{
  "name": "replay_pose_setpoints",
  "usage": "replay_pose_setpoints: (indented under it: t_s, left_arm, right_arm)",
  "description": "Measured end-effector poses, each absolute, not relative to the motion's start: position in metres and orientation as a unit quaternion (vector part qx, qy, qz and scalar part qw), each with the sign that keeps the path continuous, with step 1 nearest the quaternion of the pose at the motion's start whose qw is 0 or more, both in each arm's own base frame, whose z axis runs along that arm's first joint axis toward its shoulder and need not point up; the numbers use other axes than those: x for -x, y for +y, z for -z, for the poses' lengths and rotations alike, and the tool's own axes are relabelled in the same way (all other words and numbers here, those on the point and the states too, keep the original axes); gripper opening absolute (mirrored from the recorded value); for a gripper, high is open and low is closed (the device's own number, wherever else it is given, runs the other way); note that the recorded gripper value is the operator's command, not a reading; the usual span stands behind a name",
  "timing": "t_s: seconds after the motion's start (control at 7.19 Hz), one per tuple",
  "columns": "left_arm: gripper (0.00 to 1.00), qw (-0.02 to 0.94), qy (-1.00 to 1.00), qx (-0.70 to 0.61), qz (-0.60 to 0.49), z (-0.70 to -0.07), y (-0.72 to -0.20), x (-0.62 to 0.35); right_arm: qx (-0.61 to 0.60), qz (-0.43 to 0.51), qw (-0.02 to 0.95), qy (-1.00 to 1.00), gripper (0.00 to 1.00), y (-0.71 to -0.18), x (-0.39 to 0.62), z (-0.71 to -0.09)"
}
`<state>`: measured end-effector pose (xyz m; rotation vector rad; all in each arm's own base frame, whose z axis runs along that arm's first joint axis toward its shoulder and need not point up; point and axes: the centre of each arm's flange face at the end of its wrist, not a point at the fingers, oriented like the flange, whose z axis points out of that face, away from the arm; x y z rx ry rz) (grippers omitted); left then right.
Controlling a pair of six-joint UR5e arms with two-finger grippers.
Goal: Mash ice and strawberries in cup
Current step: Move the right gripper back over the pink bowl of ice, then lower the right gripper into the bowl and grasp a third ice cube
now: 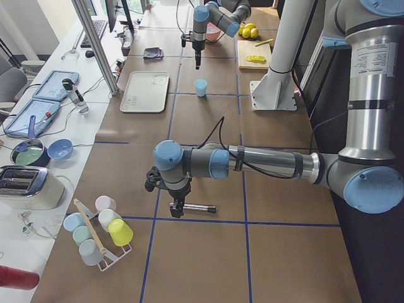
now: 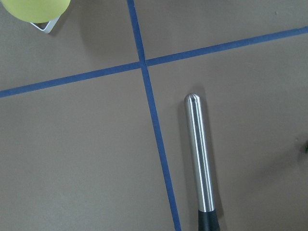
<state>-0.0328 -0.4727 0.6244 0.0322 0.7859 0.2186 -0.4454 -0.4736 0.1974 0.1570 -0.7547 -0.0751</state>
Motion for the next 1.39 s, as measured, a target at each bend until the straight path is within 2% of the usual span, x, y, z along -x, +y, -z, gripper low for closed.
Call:
replay_pose_setpoints:
  t_s: [0.28,0.56,0.97,1.39]
  left_arm:
    - [1.00,0.918,0.382,-0.016,-0.107,-0.624,-0.473,0.033]
    - [1.00,0.918,0.382,-0.018,-0.108,-0.622,-0.473,0.033]
    - [1.00,0.918,0.382,-0.020,-0.109,-0.620,-0.472,0.033]
    - [1.00,0.917,0.382,-0.021,-0.110,-0.619,-0.472,0.033]
  right_arm:
    - [-0.083,0.089,0.926,-0.358,0.98,-0.507,0.336,-0.275]
    - [-0.088,0.134,0.918,-0.363,0.98,-0.516,0.230,-0.371]
    - [-0.101,0.207,0.905,-0.357,0.97,-0.478,0.116,-0.497]
    - [-0.103,0.236,0.901,-0.348,0.90,-0.439,0.078,-0.574]
